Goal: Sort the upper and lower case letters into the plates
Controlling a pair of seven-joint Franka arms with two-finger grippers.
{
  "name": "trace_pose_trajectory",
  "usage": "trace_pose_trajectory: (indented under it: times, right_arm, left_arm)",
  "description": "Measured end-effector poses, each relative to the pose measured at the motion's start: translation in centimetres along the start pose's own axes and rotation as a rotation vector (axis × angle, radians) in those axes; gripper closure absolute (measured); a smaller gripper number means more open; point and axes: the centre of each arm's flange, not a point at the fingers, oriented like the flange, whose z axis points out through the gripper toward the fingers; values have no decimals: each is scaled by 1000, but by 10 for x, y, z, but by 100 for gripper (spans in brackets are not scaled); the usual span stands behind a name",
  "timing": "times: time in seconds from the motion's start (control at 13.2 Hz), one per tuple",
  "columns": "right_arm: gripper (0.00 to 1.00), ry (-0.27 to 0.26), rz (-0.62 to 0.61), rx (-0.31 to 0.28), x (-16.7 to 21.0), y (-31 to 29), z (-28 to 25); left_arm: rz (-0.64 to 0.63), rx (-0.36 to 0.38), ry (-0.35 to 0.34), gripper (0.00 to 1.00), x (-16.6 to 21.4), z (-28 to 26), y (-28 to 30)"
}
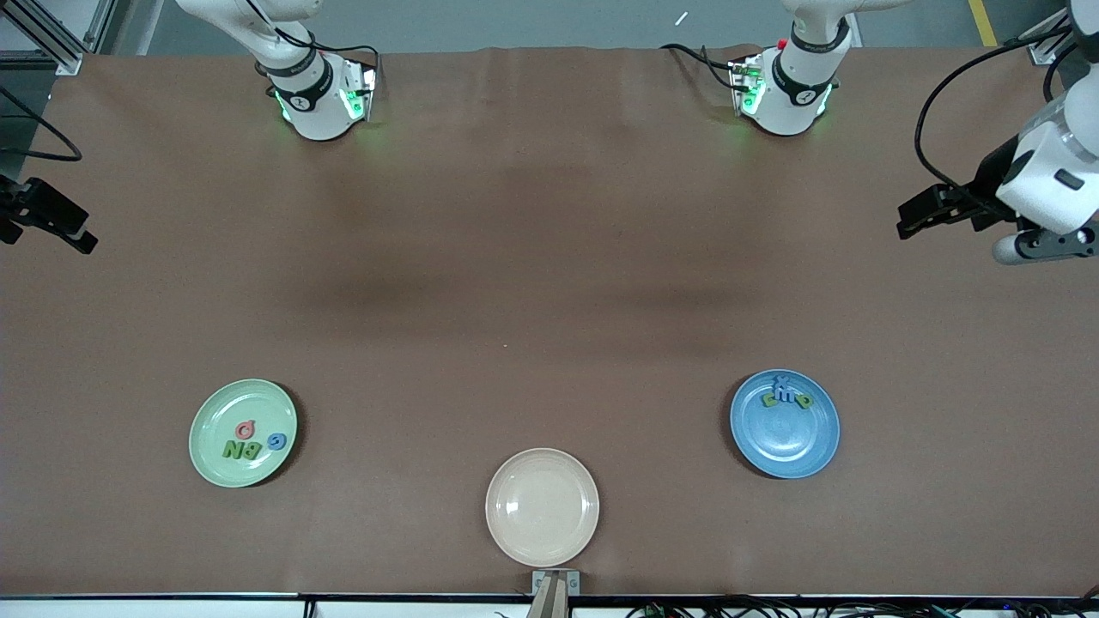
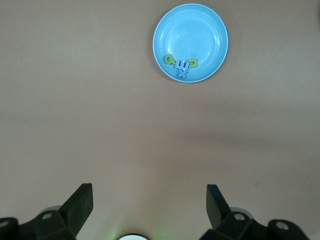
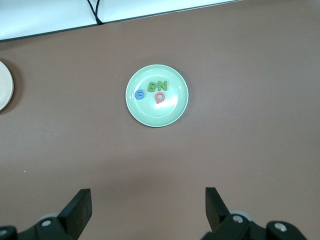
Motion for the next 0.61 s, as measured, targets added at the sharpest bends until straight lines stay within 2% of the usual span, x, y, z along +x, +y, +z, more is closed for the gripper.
trace_pose_trajectory:
  times: [0.61]
  right_arm:
    - [0,-2,0,0,0,0,0]
  left_arm:
    - [57,4,56,0,-20,-22,3]
